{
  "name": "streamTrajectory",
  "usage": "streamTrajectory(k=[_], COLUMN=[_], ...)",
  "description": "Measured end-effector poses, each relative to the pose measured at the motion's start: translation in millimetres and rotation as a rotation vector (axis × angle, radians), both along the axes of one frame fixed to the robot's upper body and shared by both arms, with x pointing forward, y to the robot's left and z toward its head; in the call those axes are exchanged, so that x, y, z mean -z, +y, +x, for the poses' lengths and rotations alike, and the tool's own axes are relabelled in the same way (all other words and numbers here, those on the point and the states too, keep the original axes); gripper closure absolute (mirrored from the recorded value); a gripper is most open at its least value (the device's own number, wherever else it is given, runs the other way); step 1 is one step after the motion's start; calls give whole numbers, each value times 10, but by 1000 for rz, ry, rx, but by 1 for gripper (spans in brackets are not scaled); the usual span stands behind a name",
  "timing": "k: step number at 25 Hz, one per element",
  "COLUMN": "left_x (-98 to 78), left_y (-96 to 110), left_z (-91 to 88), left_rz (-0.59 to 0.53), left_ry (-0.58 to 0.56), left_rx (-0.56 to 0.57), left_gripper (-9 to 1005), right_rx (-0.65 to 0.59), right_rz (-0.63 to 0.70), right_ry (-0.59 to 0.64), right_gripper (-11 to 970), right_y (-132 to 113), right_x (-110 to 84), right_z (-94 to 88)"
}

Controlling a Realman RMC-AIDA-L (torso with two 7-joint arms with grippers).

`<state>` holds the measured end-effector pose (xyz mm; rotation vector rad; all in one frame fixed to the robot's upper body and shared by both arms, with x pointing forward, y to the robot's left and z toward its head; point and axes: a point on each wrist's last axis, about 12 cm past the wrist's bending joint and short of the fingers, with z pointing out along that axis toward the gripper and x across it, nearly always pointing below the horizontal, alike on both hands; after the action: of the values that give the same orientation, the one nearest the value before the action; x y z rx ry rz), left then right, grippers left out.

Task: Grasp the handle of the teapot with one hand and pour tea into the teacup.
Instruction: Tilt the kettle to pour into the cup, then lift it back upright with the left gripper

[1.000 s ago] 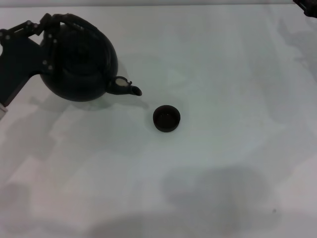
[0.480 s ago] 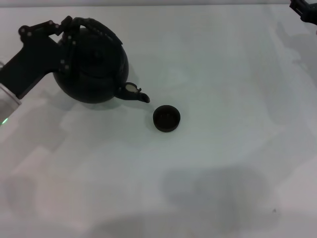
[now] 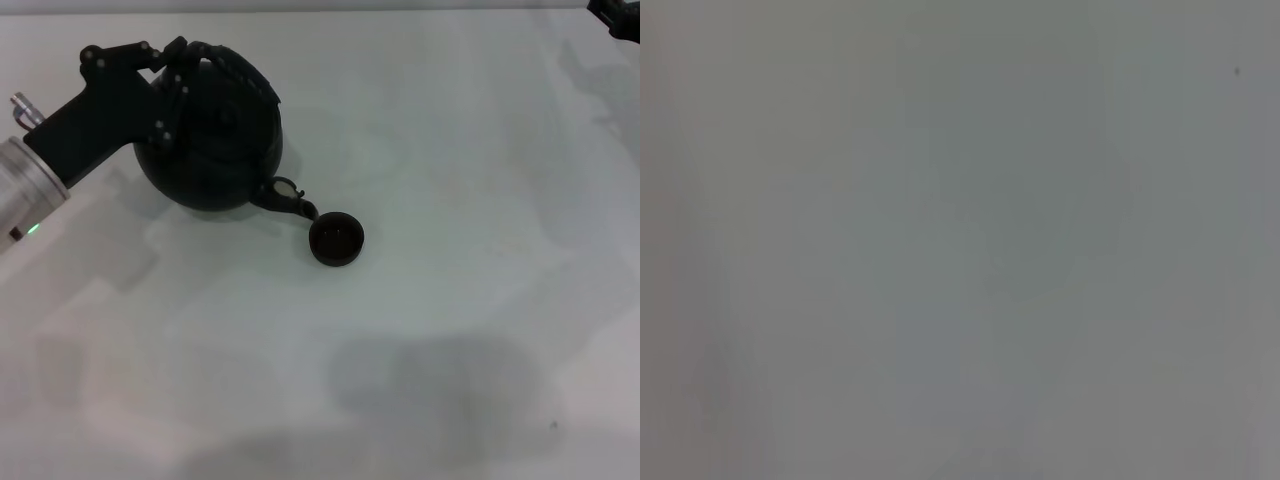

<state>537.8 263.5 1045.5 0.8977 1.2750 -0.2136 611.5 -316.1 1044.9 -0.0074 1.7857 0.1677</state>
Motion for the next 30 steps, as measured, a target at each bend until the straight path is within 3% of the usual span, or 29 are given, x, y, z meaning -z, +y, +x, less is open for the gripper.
streamTrajectory(k=[12,30], left_x=[-79,-50], left_y=[-112,-204], left_z=[110,110], left_rz=[43,159], left_ry=[-67,-148], left_rx=[30,66], left_gripper=[891,894], right_rx=[2,20], right_rz=[-9,6], right_ry=[-14,-12], right_gripper=[119,119], right_y=[-27,-41], right_x=[-43,-22], right_z=[29,5])
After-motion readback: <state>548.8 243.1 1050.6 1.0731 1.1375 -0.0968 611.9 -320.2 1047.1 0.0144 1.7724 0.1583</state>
